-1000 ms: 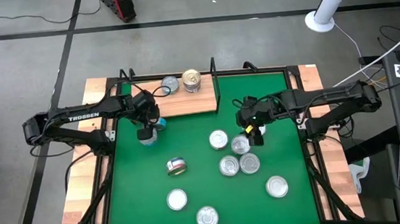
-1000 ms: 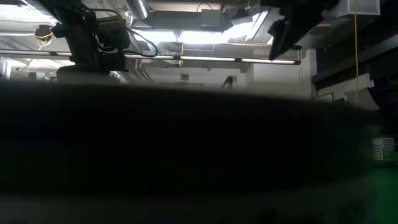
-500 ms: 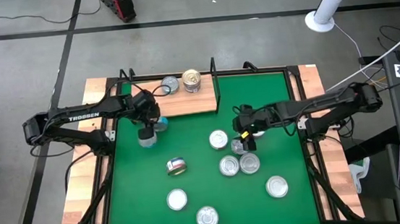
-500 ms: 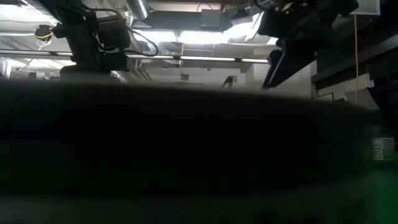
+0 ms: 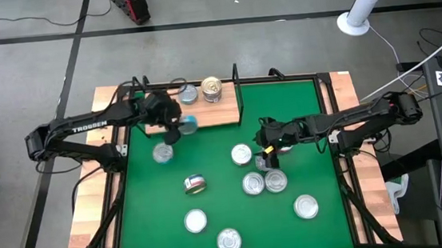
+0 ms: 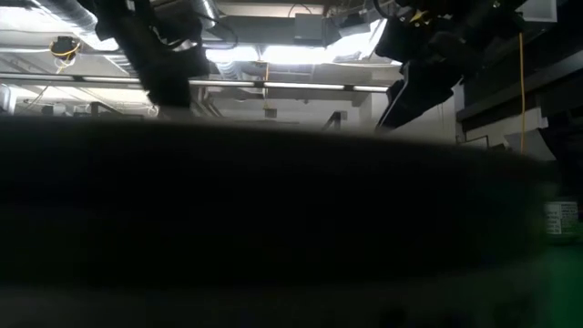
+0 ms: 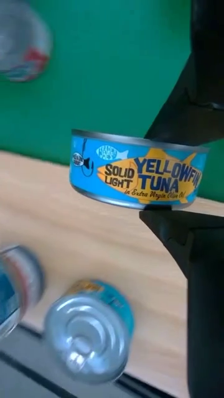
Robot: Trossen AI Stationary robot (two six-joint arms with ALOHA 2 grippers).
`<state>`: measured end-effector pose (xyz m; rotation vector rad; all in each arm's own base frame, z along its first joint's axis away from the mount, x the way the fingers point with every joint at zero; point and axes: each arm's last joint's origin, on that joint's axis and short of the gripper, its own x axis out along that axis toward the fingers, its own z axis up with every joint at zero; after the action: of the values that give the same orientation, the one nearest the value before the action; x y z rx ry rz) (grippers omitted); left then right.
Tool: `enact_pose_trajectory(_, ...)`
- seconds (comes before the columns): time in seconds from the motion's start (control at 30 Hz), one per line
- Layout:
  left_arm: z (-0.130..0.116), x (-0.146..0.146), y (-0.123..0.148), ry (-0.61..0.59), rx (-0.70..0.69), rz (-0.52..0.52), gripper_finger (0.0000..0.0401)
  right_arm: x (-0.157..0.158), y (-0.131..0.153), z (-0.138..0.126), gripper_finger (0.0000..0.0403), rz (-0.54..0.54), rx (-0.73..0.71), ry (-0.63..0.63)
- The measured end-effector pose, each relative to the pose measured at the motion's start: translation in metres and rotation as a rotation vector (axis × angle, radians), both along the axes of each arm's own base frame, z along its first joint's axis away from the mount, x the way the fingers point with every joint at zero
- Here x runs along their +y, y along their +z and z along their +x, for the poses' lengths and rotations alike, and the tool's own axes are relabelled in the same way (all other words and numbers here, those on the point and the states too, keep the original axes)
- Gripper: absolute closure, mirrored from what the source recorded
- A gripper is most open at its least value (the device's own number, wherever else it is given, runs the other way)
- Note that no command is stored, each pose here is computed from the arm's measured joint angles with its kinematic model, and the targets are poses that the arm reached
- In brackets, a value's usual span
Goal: Stack canned seafood by type on shelf
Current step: Stack the yellow blue tuna can on top of the other yellow blue tuna can on the shelf
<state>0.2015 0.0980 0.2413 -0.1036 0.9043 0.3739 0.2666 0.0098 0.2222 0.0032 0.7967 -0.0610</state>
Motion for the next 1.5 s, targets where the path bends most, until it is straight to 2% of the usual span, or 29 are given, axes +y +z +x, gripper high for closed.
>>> enact_pose_trajectory(0.23, 0.000, 0.021, 0.010, 0.218, -0.218, -0.131, 0.0264, 0.000, 0.000, 0.000, 0.0141, -0.002, -0.003, 0.002)
enact_pose_trajectory(0.47, -0.018, 0.056, 0.016, 0.508, -0.398, -0.250, 0.0265, 0.000, 0.000, 0.000, 0.0141, -0.003, -0.001, 0.003)
enact_pose_trajectory(0.7, -0.034, 0.082, 0.014, 0.712, -0.514, -0.385, 0.0263, 0.000, 0.000, 0.000, 0.0141, -0.004, -0.001, 0.004)
enact_pose_trajectory(0.9, -0.022, 0.101, -0.005, 0.776, -0.551, -0.502, 0.0263, 0.000, 0.000, 0.000, 0.0141, -0.004, -0.001, 0.004)
enact_pose_trajectory(1.17, -0.013, 0.117, -0.030, 0.836, -0.522, -0.547, 0.0263, 0.000, 0.000, 0.000, 0.0141, -0.004, 0.001, 0.004)
enact_pose_trajectory(1.5, -0.021, 0.125, -0.031, 0.904, -0.550, -0.566, 0.0262, 0.000, 0.000, 0.000, 0.0141, -0.008, 0.002, 0.007)
